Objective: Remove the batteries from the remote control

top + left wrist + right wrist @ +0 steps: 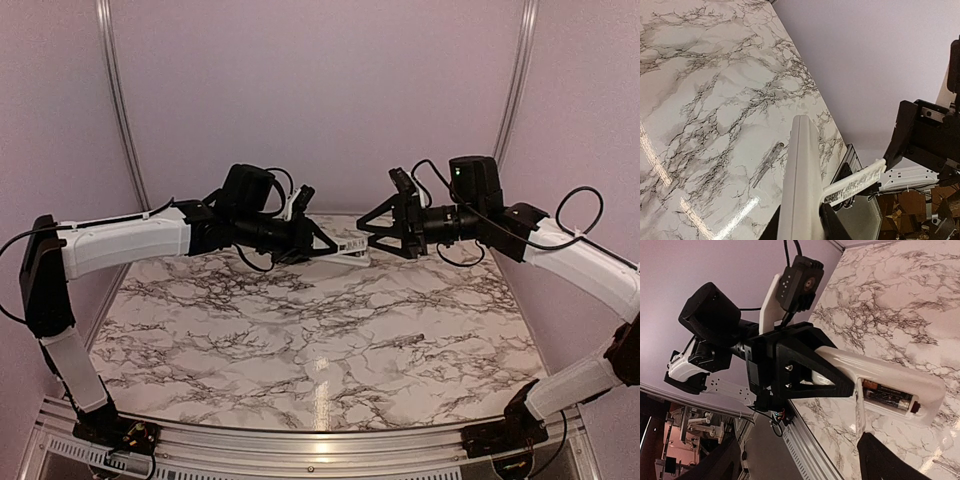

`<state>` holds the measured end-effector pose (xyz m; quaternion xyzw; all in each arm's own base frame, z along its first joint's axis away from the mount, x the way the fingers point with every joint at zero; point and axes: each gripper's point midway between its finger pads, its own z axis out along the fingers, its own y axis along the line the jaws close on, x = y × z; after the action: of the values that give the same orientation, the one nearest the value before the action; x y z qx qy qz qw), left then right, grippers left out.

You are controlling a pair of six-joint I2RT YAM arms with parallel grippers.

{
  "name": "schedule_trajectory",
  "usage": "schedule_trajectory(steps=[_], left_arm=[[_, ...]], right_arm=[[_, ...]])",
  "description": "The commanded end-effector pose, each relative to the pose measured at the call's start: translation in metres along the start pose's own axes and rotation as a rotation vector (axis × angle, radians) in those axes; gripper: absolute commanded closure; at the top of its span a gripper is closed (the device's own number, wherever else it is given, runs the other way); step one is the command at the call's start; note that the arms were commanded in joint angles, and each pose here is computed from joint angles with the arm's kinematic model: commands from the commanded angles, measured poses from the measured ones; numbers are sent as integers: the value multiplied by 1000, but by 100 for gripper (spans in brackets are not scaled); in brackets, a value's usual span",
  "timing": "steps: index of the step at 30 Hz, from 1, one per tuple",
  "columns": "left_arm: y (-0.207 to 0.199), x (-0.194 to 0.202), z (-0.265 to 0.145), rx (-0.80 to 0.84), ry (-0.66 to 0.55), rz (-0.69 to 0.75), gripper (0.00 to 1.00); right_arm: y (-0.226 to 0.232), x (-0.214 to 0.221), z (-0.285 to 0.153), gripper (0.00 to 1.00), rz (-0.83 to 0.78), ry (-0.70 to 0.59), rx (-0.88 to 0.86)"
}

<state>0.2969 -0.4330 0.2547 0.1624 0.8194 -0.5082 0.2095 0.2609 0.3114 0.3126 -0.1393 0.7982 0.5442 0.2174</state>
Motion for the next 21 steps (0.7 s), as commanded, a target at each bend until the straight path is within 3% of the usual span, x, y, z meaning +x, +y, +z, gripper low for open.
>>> schedule_trajectory(steps=[1,21], left_arm=[[-35,-9,7,95,-36,80,100],[-26,-6,7,63,-45,69,100]], right_arm=[[30,13,6,20,-61,63,-126],[14,17,14,20,-41,77,-90]])
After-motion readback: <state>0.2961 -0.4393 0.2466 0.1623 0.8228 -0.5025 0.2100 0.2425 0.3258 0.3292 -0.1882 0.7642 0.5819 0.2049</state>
